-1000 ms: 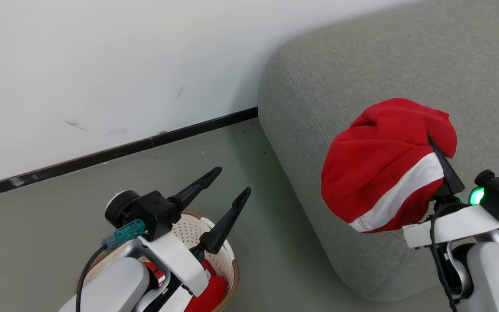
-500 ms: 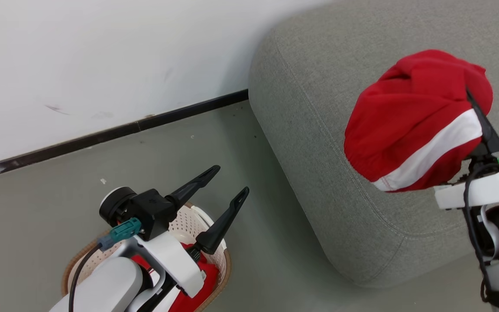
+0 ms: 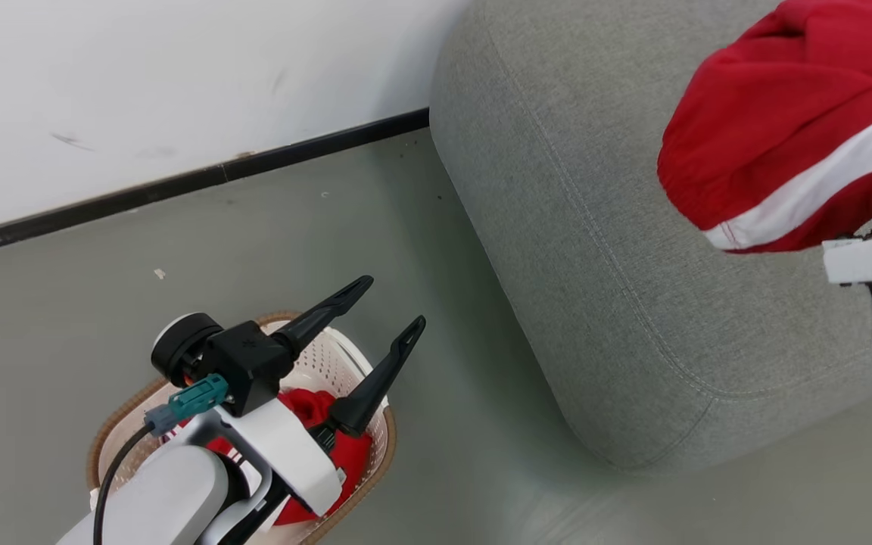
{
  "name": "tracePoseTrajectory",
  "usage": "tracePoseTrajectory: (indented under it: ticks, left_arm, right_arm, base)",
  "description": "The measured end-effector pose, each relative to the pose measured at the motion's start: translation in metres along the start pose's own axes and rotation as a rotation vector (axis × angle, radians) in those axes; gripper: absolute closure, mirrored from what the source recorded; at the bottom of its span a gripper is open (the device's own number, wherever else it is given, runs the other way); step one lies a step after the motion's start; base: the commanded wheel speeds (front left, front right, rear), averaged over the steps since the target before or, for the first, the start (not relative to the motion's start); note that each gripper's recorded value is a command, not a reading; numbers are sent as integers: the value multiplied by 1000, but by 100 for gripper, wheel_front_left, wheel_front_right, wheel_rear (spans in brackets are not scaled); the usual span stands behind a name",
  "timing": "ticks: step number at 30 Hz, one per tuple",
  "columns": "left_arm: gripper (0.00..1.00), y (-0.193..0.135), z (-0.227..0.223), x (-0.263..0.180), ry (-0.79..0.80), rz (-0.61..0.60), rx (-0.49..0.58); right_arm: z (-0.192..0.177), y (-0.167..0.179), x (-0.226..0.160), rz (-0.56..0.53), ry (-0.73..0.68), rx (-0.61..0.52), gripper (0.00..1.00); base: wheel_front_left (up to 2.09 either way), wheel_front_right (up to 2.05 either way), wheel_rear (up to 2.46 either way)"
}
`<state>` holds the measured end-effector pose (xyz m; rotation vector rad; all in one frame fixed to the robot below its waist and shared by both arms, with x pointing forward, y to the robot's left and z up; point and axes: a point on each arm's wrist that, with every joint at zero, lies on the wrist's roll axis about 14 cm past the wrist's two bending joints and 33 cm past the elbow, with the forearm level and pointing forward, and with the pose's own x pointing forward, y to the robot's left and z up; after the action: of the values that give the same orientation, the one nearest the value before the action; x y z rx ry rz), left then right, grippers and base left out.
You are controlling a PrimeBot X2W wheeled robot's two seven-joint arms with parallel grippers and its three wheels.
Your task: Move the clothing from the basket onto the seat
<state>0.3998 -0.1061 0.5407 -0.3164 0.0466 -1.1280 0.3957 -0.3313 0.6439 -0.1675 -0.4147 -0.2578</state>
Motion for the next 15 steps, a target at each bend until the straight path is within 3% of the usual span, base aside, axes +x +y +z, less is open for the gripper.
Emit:
tracePoseTrajectory:
  ticks: [15]
  left_arm:
    - [0, 17, -11, 1, 9, -30, -8]
  right_arm:
    - [-44, -3, 29, 44, 98, -113, 100]
  base:
    - [0, 0, 0]
